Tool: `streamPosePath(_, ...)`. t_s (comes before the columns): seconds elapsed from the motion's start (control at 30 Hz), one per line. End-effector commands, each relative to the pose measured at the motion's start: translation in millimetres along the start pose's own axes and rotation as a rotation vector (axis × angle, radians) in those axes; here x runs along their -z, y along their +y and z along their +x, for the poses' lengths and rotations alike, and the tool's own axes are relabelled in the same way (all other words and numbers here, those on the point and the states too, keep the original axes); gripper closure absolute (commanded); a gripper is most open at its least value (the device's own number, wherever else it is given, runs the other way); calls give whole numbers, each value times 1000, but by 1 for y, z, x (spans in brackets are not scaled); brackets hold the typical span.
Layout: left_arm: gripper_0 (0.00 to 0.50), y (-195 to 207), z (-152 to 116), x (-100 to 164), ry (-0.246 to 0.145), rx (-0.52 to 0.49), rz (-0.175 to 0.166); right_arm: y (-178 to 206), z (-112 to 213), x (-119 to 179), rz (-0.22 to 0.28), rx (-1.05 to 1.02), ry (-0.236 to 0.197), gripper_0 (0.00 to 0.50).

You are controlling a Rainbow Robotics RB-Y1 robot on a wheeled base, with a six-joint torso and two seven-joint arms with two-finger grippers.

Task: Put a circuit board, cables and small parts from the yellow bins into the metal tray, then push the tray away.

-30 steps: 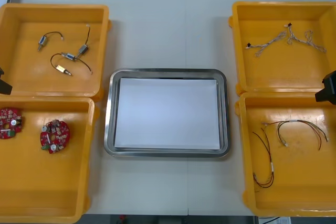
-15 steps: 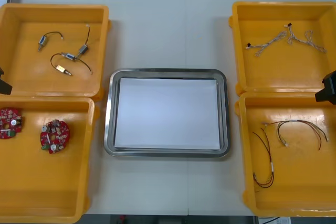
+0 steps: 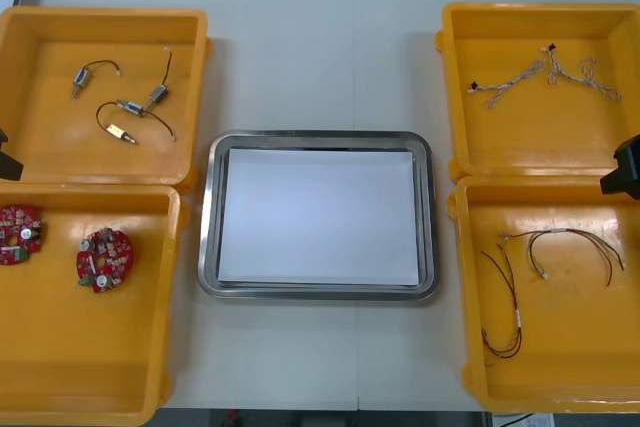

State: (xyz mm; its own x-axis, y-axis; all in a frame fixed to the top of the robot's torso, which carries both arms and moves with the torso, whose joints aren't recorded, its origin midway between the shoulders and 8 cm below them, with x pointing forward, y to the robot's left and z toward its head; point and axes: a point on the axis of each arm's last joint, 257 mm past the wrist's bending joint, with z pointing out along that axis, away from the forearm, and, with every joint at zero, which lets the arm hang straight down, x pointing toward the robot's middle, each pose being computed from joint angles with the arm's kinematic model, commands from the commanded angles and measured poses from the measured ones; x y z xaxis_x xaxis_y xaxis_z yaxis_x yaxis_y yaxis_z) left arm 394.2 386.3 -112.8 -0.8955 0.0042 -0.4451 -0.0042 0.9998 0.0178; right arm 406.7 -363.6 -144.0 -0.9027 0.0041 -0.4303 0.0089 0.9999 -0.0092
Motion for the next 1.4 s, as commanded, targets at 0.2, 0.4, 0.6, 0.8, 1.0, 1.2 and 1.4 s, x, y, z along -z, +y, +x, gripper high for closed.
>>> streamPosePath(0.2,0,13,-5,17,-27,37,-43,2,-7,7,-9,-42,-41,0)
streamPosePath(0.4,0,13,-5,17,-27,37,-43,2,-7,7,-9,-42,-41,0)
streamPosePath(0.6,0,13,-5,17,-27,37,-43,2,-7,7,-9,-42,-41,0)
streamPosePath(0.8,0,13,-5,17,-27,37,-43,2,-7,7,-9,-42,-41,0)
streamPosePath(1.0,0,13,-5,17,-27,37,-43,2,-7,7,-9,-42,-41,0)
streamPosePath(1.2,0,13,-5,17,-27,37,-43,2,-7,7,-9,-42,-41,0)
streamPosePath(1.4,0,13,40,-3,106,-112,-8,2,-7,7,-9,-42,-41,0)
